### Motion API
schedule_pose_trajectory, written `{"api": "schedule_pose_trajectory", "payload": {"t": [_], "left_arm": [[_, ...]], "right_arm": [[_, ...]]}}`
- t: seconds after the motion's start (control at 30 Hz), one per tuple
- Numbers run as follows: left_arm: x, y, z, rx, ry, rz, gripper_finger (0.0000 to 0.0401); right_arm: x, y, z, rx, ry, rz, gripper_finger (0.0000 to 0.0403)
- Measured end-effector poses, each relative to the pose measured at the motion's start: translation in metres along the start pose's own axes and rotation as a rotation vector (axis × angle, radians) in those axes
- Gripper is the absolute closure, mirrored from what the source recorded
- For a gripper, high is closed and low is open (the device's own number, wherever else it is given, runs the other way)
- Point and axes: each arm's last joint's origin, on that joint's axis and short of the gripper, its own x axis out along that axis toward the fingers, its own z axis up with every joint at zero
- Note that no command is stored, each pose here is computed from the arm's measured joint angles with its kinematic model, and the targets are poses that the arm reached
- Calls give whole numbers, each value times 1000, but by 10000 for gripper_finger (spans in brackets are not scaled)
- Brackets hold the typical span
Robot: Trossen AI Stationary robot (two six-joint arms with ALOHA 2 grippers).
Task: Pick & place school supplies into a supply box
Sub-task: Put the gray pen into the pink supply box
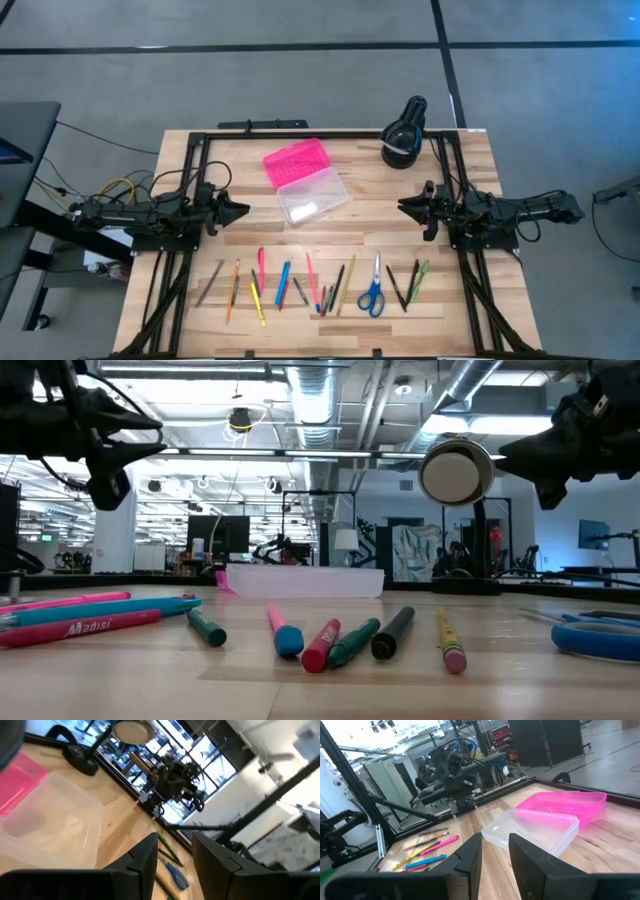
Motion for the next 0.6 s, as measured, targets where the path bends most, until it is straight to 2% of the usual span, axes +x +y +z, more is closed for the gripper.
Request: {"api": "schedule_pose_trajectory", "payload": {"t": [0.2, 0.27, 0.4, 0.6], "left_arm": [[0, 1, 3, -64, -74, 53, 287], [0, 1, 3, -65, -83, 60, 287], [0, 1, 3, 5, -96, 75, 287], [0, 2, 5, 67, -130, 110, 287]], "right_arm": [[0, 0, 0, 5, -6, -2, 310], [0, 1, 3, 84, -33, 7, 310], [0, 3, 10, 237, -97, 34, 310], [-2, 5, 18, 272, -183, 69, 310]]}}
